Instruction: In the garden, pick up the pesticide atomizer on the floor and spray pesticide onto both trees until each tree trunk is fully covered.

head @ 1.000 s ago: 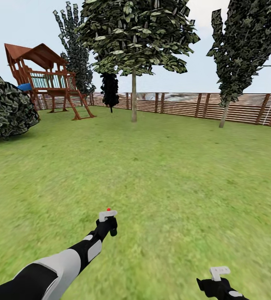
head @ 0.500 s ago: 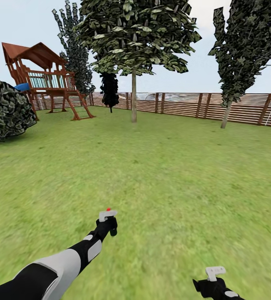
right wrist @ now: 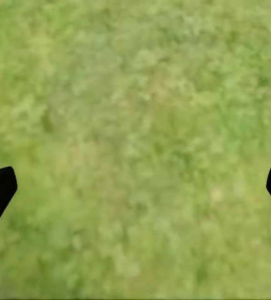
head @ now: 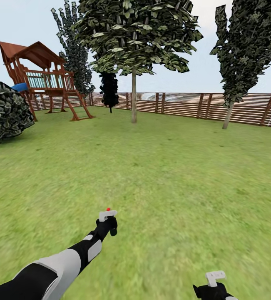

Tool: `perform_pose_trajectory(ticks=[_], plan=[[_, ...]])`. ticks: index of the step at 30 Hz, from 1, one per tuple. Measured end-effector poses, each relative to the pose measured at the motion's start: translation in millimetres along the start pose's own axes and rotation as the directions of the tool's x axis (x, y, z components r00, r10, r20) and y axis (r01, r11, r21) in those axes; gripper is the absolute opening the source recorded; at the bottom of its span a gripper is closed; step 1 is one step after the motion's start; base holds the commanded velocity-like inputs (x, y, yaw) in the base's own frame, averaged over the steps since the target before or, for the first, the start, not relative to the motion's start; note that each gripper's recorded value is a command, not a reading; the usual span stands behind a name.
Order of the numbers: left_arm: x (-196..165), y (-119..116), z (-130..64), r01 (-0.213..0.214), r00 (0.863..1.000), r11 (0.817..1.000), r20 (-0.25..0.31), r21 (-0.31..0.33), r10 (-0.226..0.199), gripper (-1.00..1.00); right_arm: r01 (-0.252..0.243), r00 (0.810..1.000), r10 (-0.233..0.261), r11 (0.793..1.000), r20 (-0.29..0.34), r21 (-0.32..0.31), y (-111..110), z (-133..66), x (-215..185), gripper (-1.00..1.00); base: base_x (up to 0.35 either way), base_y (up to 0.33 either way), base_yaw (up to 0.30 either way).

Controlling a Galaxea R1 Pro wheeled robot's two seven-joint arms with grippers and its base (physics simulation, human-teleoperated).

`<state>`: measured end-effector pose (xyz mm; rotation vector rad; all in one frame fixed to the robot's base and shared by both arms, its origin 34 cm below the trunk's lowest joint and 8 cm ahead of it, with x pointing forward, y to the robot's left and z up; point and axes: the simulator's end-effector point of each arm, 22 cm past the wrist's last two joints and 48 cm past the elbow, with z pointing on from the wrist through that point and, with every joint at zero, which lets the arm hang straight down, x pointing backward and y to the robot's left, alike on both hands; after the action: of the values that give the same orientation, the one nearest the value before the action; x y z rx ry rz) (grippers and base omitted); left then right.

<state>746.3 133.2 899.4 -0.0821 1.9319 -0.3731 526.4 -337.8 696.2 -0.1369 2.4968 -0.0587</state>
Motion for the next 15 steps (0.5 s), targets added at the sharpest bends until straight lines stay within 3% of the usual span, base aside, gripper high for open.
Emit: perform_pose_trajectory(ticks=[15], plan=[[0.0,0.0,0.0,0.000,1.000,1.000,0.000,0.000,0.000,-1.00,0.000,1.000,0.000,1.000,-0.005,-0.001,0.4,-0.6,3.9,1.00,0.350,0.000,0.000]])
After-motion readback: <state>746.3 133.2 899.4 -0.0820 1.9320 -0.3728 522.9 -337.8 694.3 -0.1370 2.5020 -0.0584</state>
